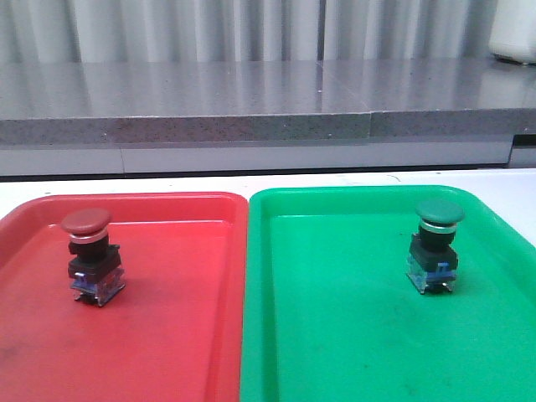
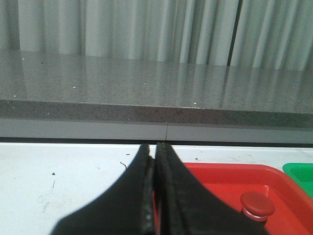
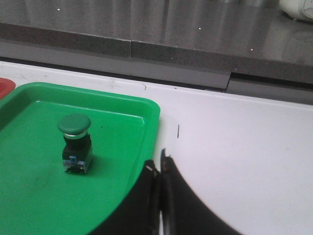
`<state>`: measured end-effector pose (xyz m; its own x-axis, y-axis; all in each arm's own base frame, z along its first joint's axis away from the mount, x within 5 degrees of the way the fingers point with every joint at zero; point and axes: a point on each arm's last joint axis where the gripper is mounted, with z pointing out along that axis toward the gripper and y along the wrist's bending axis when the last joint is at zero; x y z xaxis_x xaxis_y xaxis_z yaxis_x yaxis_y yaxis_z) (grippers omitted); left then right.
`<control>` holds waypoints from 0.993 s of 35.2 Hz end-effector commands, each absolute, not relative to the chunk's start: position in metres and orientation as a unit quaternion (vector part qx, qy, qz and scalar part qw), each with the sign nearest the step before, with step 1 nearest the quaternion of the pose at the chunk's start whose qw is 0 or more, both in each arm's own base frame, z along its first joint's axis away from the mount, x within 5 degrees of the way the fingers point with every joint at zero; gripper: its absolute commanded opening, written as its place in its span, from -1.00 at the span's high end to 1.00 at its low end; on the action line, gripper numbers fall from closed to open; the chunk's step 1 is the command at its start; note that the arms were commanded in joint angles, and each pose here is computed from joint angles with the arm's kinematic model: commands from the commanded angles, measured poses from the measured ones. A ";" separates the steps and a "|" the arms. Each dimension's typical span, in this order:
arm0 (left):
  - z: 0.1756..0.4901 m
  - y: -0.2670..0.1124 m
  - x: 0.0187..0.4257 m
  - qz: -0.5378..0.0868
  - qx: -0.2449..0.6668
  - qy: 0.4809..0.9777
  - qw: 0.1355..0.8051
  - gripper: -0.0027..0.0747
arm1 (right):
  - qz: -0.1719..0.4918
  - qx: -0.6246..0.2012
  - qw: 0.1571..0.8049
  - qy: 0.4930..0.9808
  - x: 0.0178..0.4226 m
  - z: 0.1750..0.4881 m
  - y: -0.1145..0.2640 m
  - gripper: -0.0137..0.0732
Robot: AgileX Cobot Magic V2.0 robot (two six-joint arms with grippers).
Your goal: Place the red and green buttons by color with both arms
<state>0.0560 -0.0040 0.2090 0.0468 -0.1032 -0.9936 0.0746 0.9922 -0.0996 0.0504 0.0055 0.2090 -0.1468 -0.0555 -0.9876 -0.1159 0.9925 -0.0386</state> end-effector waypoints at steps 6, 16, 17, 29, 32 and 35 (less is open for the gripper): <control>0.209 -0.004 0.055 -0.064 -0.012 0.658 0.750 0.98 | 0.020 -0.044 0.725 0.687 0.055 0.204 0.005 0.85; 0.209 -0.004 0.055 -0.064 -0.012 0.658 0.750 0.98 | 0.020 -0.044 0.725 0.688 0.055 0.204 0.005 0.85; 0.209 -0.004 0.055 -0.064 -0.012 0.658 0.750 0.98 | 0.020 -0.044 0.725 0.688 0.055 0.204 0.005 0.85; 0.209 -0.004 0.055 -0.064 -0.012 0.658 0.750 0.98 | 0.051 -0.013 0.725 0.687 0.055 0.204 0.005 0.85; 0.209 -0.004 0.055 -0.064 -0.012 0.658 0.750 0.98 | 0.051 -0.013 0.725 0.687 0.055 0.204 0.005 0.85; 0.209 -0.004 0.055 -0.064 -0.012 0.658 0.750 0.98 | 0.051 -0.013 0.725 0.687 0.055 0.204 0.005 0.85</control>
<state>0.0560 -0.0040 0.2090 0.0472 -0.1032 -0.9935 0.0746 0.9922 -0.0996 0.0564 0.0055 0.1930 -0.0613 0.0521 -0.9968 -0.0936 0.9939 0.0577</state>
